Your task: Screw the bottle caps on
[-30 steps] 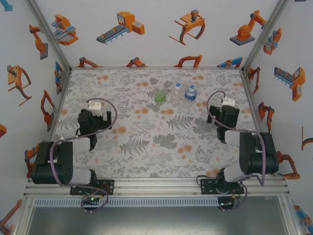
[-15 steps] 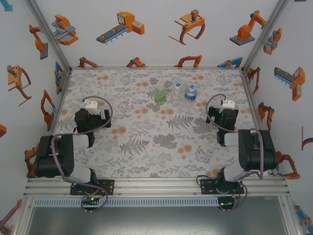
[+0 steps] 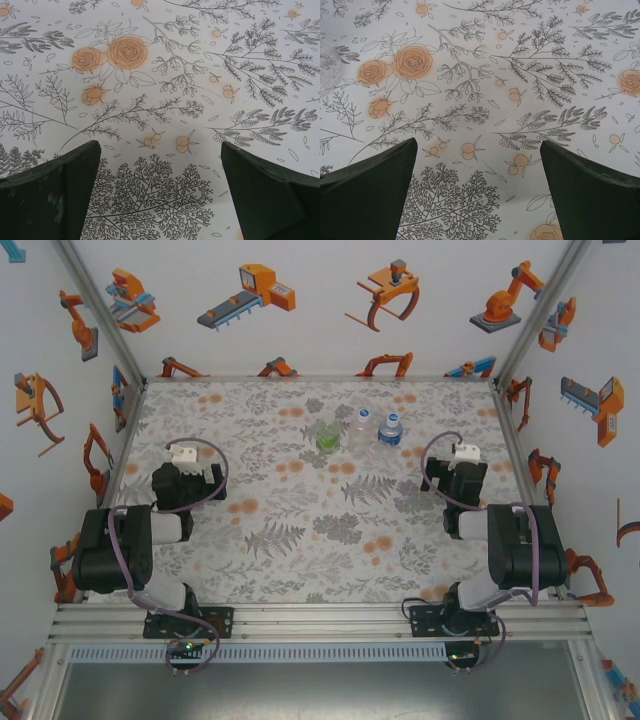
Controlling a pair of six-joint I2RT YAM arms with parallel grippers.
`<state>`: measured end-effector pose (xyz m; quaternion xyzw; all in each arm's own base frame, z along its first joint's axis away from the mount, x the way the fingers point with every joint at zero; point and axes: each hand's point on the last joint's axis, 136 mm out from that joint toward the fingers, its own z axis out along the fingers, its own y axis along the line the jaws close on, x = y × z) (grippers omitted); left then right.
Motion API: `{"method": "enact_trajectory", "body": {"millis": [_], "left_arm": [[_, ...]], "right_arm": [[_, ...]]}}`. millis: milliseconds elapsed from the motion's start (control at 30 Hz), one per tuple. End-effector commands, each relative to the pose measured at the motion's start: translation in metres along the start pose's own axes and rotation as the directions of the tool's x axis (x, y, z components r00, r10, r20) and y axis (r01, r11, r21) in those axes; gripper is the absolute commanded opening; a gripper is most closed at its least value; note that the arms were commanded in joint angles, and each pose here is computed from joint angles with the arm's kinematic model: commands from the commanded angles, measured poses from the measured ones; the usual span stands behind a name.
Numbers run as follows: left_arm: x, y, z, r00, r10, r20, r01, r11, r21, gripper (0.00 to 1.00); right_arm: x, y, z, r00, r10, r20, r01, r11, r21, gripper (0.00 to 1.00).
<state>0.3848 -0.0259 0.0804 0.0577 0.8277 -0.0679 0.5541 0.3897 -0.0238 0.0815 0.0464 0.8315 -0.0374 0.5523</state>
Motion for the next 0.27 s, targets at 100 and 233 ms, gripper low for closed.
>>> {"method": "enact_trajectory", "body": {"millis": [100,233], "left_arm": [[-0.0131,0.0026,0.0028,0.999,-0.022,0.031,0.022,1.000,-0.009,0.97],[-0.0129,0.0026,0.0028,0.999,-0.021,0.031,0.021,1.000,-0.009,0.97]], "right_arm": [[-0.0085,0.0021,0.0012,0.999,-0.005,0.033,0.006,1.000,-0.021,0.99],[-0.0076,-0.0003,0.0001,0.999,-0.004,0.033,0.004,1.000,-0.008,0.99]]}}
